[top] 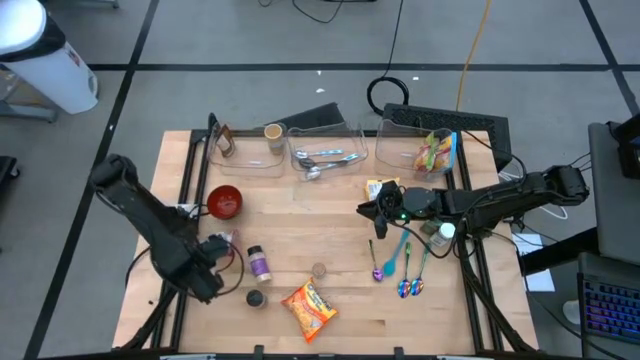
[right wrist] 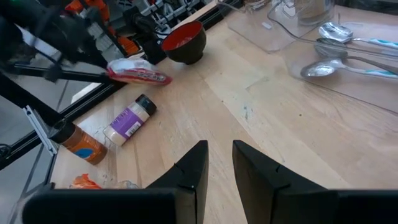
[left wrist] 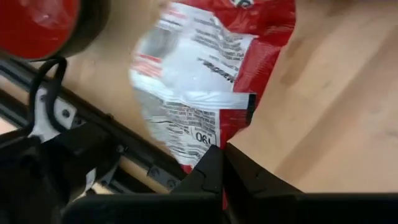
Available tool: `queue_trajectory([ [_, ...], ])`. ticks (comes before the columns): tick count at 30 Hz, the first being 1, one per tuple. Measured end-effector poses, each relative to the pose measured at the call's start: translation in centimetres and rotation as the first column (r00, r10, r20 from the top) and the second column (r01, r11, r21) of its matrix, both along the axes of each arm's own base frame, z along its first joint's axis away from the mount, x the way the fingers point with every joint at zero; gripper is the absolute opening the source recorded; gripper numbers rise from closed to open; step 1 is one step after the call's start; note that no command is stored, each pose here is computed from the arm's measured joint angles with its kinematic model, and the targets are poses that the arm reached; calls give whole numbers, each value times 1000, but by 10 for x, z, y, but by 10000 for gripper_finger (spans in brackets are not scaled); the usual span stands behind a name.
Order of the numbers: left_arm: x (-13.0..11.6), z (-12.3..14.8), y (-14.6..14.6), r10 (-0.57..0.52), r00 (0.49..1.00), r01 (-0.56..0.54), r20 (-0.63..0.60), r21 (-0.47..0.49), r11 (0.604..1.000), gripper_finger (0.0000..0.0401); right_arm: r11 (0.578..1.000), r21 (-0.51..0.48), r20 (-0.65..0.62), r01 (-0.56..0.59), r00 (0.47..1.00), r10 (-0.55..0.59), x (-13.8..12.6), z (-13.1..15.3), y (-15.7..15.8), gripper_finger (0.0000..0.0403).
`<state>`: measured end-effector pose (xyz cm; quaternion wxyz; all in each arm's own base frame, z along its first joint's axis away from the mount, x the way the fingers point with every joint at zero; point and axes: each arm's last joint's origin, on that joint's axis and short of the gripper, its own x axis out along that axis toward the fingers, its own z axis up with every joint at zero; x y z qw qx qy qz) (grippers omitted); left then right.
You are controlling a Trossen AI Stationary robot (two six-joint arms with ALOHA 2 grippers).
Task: Pick & Place Food Item
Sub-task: Put the red noodle pack into the right transparent bin
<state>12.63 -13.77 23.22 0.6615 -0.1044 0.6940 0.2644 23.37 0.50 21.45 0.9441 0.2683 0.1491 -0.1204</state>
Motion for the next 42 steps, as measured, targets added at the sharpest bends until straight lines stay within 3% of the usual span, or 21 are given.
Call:
queue_trajectory([
  [5,-1,35,8,26,996,-20,86,-74,997,1,999,-35,16,-20,1000,20,1,2,0,68],
  [10,3,69,19,42,981,-21,191,-112,994,1,994,-104,112,-44,992,56,4,12,1,68],
  [16,14,100,32,-10,967,45,254,-132,990,1,980,-93,260,-175,946,193,9,32,0,68],
  [23,37,115,53,-55,957,93,285,-123,988,0,935,-243,180,-259,935,306,22,74,5,93],
  [30,73,127,75,-99,920,150,380,-108,983,0,885,-392,131,-252,937,325,41,121,5,155],
  [36,108,135,95,-108,881,160,461,-75,984,0,870,-423,120,-255,936,332,64,132,5,207],
  [42,142,139,112,-94,864,144,495,-64,987,0,879,-390,74,-274,942,327,85,119,6,237],
])
